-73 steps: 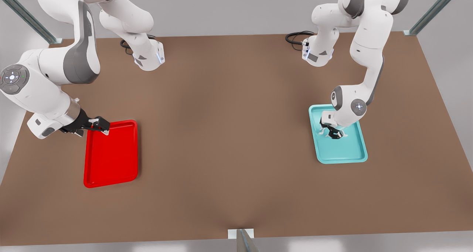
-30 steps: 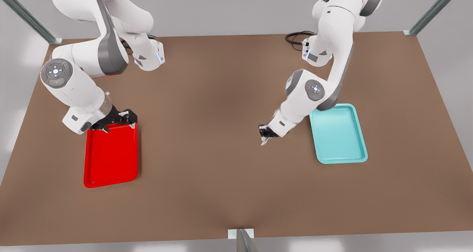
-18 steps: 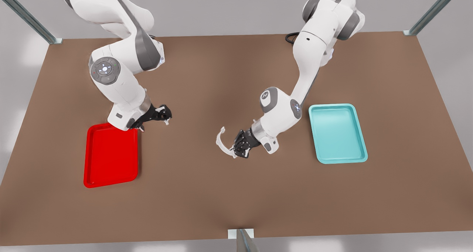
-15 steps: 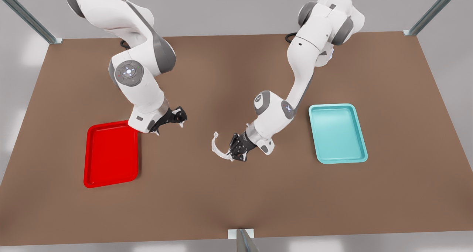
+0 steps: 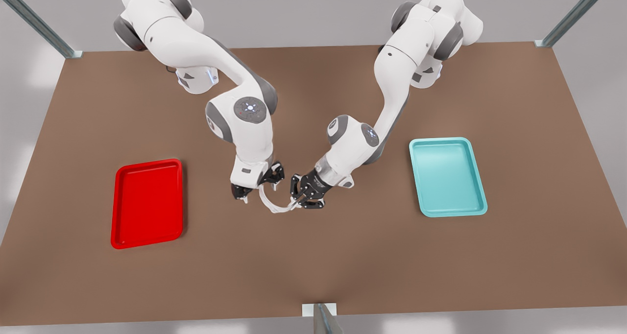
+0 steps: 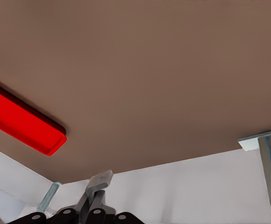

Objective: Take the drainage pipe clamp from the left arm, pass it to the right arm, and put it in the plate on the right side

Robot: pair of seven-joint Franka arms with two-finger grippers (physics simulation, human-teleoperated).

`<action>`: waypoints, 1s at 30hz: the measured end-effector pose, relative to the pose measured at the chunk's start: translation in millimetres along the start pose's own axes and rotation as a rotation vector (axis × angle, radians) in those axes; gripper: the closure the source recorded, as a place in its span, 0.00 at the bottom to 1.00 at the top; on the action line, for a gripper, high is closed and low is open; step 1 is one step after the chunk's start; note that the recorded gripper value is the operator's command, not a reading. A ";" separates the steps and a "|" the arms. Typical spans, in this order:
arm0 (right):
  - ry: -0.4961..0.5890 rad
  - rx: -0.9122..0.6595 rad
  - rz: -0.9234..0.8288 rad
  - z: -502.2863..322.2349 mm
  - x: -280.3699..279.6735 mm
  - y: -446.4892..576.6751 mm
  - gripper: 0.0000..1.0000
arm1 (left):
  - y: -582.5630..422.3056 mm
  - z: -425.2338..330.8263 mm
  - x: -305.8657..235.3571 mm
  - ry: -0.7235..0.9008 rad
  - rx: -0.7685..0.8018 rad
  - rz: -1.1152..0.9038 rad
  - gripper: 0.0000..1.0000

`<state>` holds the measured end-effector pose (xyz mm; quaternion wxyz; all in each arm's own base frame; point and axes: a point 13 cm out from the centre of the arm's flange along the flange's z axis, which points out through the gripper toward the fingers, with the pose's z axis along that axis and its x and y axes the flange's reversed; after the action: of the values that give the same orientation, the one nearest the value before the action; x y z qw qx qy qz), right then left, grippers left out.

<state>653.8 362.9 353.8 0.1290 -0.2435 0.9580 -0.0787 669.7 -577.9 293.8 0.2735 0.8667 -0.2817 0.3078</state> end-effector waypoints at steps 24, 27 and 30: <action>-0.044 0.037 0.050 39.8 -8.1 -23.1 0.79 | 1.6 -2.9 3.2 0.005 0.007 -0.210 0.00; 0.024 -0.011 0.115 70.2 27.2 -70.6 0.79 | -22.0 -25.8 13.9 -0.019 0.023 -0.196 0.00; 0.086 -0.033 0.184 100.6 75.3 -122.8 0.79 | -87.3 -57.2 8.5 -0.108 0.044 -0.203 0.00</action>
<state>673.5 210.7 268.3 0.0905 -0.1531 0.9822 -0.0613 710.9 -483.1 311.1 0.2687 0.9118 -0.2002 0.2373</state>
